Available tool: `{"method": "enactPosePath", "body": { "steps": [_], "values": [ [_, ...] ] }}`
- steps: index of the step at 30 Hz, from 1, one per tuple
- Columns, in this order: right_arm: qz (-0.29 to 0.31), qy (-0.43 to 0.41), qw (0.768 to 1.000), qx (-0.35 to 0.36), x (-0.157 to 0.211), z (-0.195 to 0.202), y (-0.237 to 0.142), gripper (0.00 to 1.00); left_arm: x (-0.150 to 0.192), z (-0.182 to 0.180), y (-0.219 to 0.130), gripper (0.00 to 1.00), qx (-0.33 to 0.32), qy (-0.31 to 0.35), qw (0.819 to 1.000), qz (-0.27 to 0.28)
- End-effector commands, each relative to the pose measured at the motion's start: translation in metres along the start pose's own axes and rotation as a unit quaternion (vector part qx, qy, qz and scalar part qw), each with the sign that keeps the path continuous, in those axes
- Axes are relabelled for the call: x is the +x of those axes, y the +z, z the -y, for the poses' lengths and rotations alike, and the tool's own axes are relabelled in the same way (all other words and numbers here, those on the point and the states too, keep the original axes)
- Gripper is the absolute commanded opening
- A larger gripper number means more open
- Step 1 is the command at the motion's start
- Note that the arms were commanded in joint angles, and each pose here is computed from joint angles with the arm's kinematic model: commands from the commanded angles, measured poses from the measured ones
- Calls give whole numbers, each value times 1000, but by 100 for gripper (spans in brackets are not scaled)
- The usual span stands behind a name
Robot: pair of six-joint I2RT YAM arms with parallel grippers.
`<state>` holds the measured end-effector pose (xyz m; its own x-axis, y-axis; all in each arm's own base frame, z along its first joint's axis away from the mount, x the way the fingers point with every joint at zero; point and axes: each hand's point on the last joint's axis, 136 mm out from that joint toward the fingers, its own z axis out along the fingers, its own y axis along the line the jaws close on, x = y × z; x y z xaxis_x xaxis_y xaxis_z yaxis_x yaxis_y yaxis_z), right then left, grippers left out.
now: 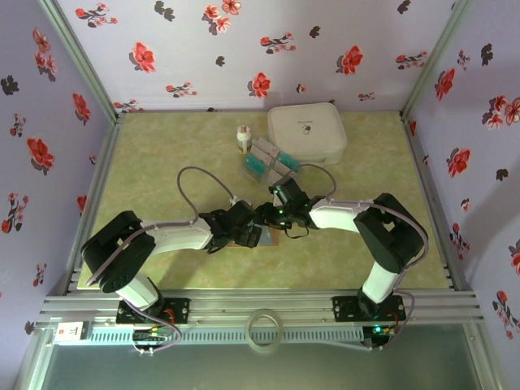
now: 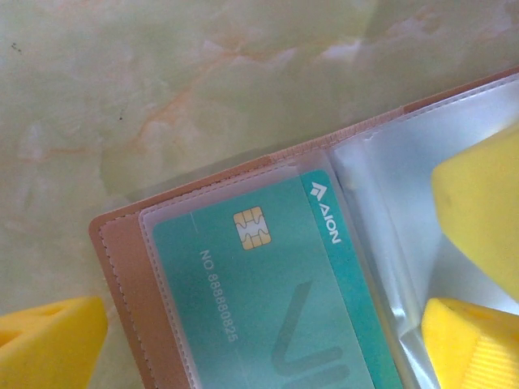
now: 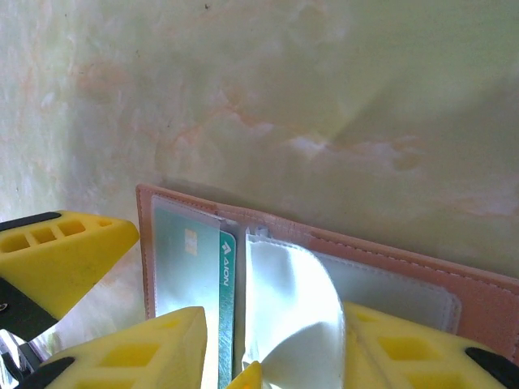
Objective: Put the credit cards into the card holder
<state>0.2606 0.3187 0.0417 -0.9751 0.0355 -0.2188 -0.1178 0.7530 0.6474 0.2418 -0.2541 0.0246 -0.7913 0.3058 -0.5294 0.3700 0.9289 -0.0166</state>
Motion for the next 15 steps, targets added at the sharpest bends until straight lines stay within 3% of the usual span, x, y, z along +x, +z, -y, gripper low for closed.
{"method": "enactPosePath", "body": {
  "steps": [1,9,15],
  "values": [
    [7,-9,1000,-23,-4,-20,-8,44,0,-7,-7,100,-18,7,1000,7],
    [0,-28,999,-29,5,-41,-12,49,-44,-34,-60,100,-11,-50,995,89],
    [-5,-39,999,-33,8,-57,-4,49,-52,-67,-85,100,-20,-94,988,124]
  ]
}}
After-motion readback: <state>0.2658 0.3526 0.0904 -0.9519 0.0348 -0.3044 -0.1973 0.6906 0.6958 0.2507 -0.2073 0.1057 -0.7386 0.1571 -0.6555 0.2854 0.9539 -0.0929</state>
